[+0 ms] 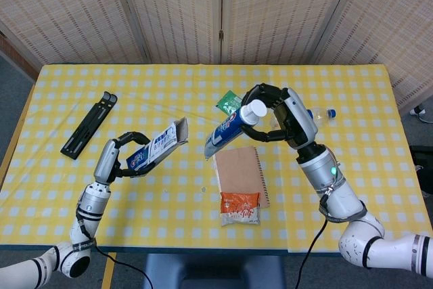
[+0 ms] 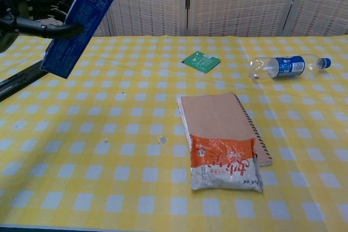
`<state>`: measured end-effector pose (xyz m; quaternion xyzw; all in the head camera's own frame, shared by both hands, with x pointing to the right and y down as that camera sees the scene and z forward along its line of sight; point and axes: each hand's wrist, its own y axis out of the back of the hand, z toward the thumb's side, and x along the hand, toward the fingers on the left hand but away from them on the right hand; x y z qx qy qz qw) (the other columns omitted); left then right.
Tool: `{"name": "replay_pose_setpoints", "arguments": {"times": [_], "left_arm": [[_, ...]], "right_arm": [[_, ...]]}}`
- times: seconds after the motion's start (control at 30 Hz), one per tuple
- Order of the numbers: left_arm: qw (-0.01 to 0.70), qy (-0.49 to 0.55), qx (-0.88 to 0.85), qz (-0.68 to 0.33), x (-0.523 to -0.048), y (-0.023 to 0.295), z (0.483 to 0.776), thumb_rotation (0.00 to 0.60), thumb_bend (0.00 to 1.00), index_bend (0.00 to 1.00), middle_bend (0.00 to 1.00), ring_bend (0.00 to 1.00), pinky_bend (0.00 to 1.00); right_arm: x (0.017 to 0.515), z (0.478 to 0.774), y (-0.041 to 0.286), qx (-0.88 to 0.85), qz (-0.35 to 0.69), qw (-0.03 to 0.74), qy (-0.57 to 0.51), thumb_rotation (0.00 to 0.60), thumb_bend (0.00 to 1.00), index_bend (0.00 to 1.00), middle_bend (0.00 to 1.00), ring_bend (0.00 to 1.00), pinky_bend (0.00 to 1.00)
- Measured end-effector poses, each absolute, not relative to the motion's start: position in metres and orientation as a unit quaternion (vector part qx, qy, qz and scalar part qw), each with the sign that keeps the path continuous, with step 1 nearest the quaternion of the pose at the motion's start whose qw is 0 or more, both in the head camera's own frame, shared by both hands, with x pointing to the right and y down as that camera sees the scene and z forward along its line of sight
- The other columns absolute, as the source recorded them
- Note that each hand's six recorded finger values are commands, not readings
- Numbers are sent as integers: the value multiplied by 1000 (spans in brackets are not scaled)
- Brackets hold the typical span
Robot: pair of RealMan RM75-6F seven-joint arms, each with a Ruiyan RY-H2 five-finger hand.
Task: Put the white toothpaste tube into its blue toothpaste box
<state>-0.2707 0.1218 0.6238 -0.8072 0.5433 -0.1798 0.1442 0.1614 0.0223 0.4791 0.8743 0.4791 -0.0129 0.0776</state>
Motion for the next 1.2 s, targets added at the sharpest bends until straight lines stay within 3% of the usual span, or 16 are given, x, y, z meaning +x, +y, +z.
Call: {"name": "replay_pose_setpoints", "arguments": {"times": [0.4, 1.2], "left_arm": [[146, 530, -821, -157, -255, 141, 614, 600, 255, 464, 580, 447, 450], [134, 527, -827, -144, -236, 138, 607, 600, 255, 464, 580, 449, 450]], "right_arm": [[157, 478, 15, 869, 7, 103, 484, 600, 296, 777, 678, 599, 536], [145, 494, 13, 869, 15, 134, 476, 600, 296, 778, 678, 600, 536]]}}
